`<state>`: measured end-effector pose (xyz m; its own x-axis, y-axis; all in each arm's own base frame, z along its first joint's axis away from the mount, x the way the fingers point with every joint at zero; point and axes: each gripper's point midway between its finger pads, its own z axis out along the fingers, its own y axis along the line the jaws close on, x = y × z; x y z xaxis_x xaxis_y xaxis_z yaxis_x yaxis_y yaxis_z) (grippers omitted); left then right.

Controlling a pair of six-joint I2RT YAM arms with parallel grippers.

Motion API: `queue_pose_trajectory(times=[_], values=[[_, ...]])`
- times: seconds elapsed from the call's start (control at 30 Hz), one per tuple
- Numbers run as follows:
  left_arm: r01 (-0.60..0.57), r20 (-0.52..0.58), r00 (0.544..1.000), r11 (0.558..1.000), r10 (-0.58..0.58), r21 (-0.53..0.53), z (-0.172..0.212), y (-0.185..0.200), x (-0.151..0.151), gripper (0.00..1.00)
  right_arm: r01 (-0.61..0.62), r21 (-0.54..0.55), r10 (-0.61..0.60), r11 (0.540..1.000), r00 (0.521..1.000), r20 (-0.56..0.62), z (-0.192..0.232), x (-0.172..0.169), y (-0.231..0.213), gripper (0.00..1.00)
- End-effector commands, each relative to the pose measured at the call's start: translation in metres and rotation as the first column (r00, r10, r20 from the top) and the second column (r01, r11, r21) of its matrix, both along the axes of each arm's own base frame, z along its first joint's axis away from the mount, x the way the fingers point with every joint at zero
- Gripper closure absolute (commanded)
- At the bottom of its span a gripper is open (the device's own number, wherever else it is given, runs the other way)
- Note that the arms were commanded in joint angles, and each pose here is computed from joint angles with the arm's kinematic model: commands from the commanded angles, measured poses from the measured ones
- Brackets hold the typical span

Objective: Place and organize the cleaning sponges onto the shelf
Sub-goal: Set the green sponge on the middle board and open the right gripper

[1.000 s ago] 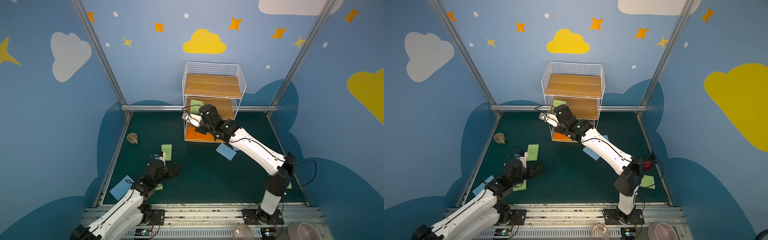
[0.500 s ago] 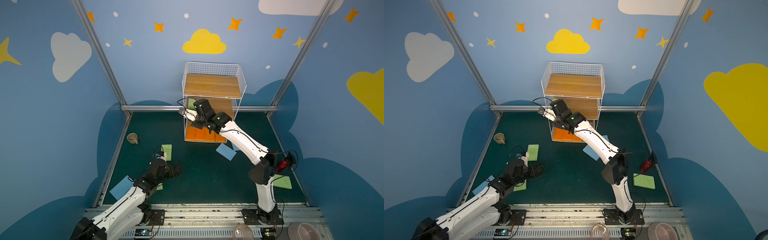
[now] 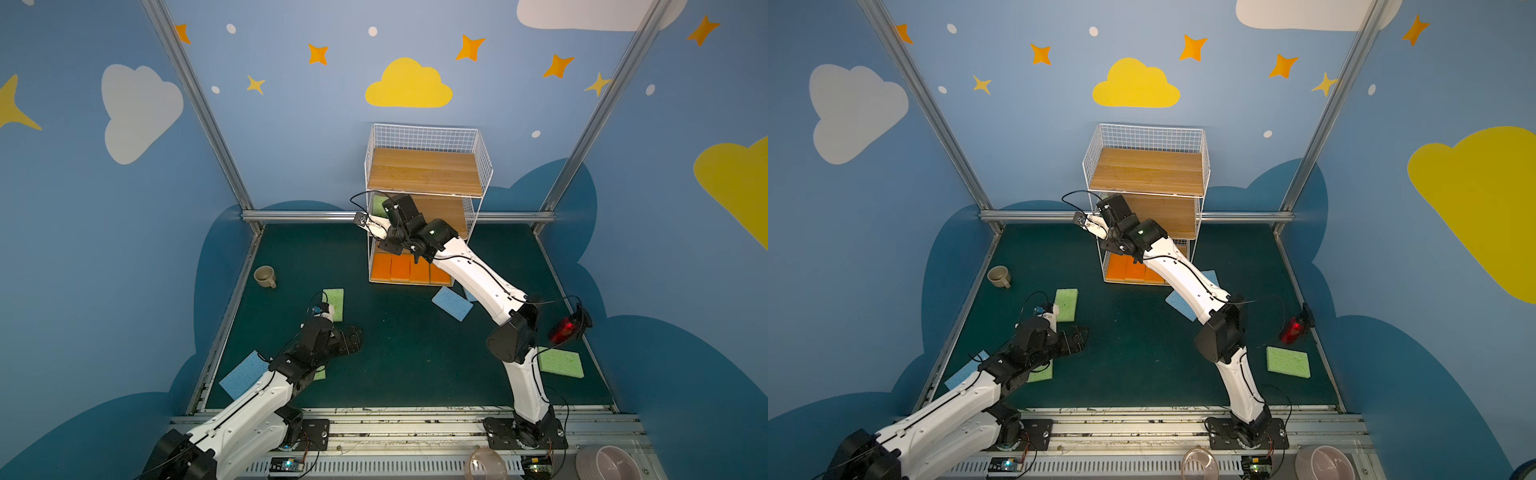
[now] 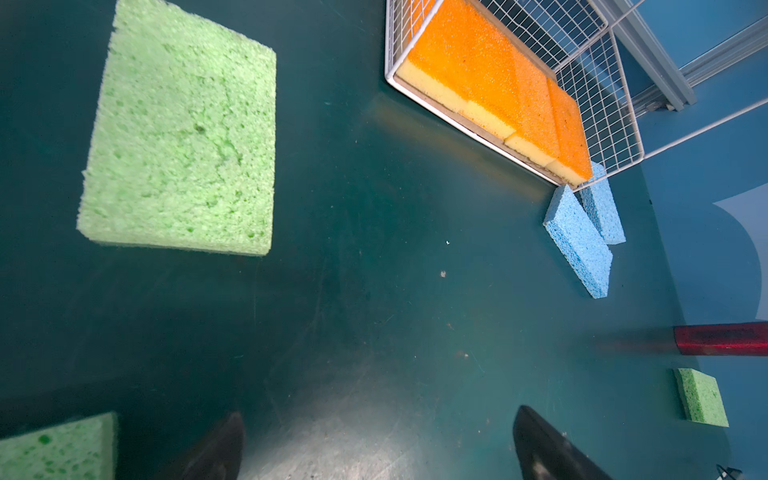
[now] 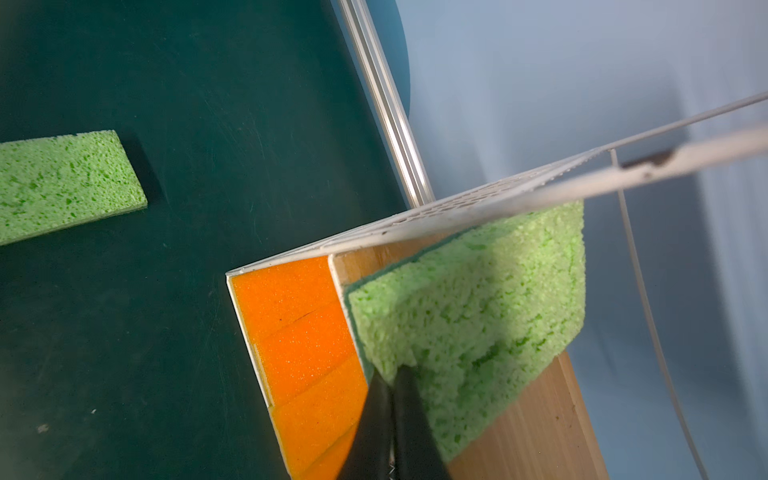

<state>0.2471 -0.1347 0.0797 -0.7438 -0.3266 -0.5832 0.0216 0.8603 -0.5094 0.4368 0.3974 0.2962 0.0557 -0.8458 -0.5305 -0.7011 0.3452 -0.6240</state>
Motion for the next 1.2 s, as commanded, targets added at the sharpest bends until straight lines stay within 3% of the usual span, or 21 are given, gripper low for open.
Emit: queue_pose_trajectory(times=[0.0, 0.13, 0.4, 0.73, 0.93, 1.17], values=[[-0.008, 0.018, 1.0, 1.0, 0.008, 0.003, 0.002, 0.002, 0.003, 0.0, 0.009, 0.023, -0.008, 1.0, 1.0, -0.029, -0.005, 0.003, 0.002, 1.0], [-0.008, 0.017, 1.0, 1.0, 0.008, 0.002, 0.002, 0.002, 0.002, 0.0, 0.014, 0.023, -0.013, 1.0, 0.999, -0.031, -0.008, 0.004, 0.003, 1.0], [-0.012, 0.021, 1.0, 1.0, 0.012, 0.001, 0.002, 0.003, 0.002, 0.0, 0.024, 0.035, -0.023, 0.999, 0.999, -0.031, -0.007, 0.005, 0.004, 0.63], [-0.036, 0.008, 0.999, 0.999, 0.036, -0.011, 0.002, 0.005, 0.002, 0.0, 0.018, 0.072, -0.017, 0.997, 1.0, -0.022, 0.011, -0.005, 0.002, 0.53], [-0.037, 0.006, 0.999, 0.999, 0.037, -0.04, 0.016, 0.0, 0.006, 0.0, -0.049, 0.119, 0.051, 0.992, 0.999, -0.011, 0.038, -0.042, 0.004, 0.47], [-0.077, -0.083, 0.993, 0.994, 0.084, 0.082, 0.03, 0.01, 0.014, 0.04, -0.049, 0.263, 0.059, 0.963, 0.998, -0.03, 0.071, -0.092, -0.016, 0.4]])
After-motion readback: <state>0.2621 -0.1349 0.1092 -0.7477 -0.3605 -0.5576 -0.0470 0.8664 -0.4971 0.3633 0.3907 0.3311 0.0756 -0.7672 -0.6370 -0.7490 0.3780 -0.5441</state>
